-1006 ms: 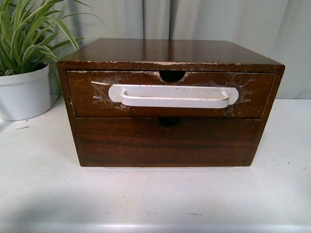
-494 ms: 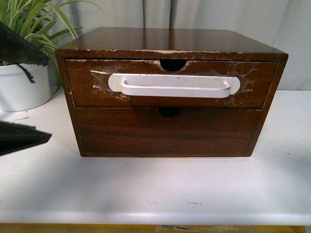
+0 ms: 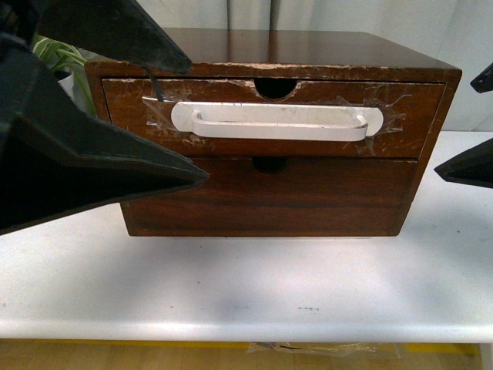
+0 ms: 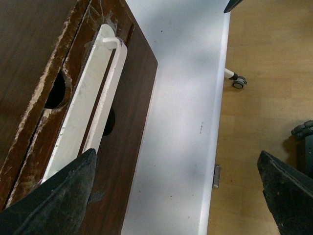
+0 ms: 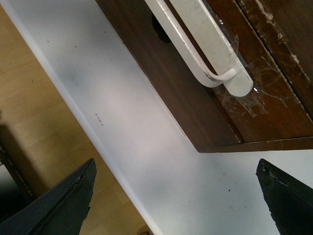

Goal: Open drawer

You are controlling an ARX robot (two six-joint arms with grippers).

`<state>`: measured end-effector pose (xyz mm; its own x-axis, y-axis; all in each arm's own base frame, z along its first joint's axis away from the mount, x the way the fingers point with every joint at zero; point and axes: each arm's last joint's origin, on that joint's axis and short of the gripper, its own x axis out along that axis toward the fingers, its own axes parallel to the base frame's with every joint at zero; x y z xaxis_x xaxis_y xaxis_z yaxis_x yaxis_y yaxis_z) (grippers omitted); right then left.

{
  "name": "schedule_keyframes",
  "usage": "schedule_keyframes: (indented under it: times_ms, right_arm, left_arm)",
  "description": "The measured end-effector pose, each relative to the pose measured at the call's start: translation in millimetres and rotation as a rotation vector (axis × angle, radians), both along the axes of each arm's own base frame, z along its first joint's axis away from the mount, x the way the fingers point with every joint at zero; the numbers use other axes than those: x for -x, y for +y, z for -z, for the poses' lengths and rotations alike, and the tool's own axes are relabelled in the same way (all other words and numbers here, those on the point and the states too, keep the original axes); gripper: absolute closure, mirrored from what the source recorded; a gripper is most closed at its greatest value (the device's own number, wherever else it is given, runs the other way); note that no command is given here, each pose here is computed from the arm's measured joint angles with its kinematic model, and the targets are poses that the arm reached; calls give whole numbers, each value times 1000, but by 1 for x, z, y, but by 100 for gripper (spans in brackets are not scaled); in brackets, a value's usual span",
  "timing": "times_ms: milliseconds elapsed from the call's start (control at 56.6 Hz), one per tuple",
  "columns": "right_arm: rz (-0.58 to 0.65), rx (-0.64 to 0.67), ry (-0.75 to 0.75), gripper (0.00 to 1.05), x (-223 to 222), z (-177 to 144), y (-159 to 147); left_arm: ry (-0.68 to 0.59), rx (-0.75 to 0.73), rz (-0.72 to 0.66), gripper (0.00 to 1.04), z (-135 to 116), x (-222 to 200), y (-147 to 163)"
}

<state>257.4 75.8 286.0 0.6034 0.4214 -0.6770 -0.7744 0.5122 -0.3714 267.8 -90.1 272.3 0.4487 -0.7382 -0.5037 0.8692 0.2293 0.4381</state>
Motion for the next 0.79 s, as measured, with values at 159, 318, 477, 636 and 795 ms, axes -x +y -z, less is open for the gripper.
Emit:
schedule_keyframes:
  times_ms: [159, 318, 477, 636, 795]
  right_arm:
    - [-10, 3, 8, 9, -2, 1, 1]
    - [-19, -2, 6, 9, -3, -1, 2]
    - [-28, -8, 16, 9, -4, 1, 2]
    - [-25, -9, 19, 9, -5, 2, -1]
    - [-18, -10, 18, 9, -6, 2, -4]
  left_arm:
    - [3, -4, 19, 6, 1, -7, -14]
    - [8, -23, 37, 6, 3, -14, -28]
    - [13, -47, 34, 6, 9, -23, -38]
    - [3, -70, 16, 6, 16, -36, -47]
    - [13, -99, -1, 6, 24, -47, -51]
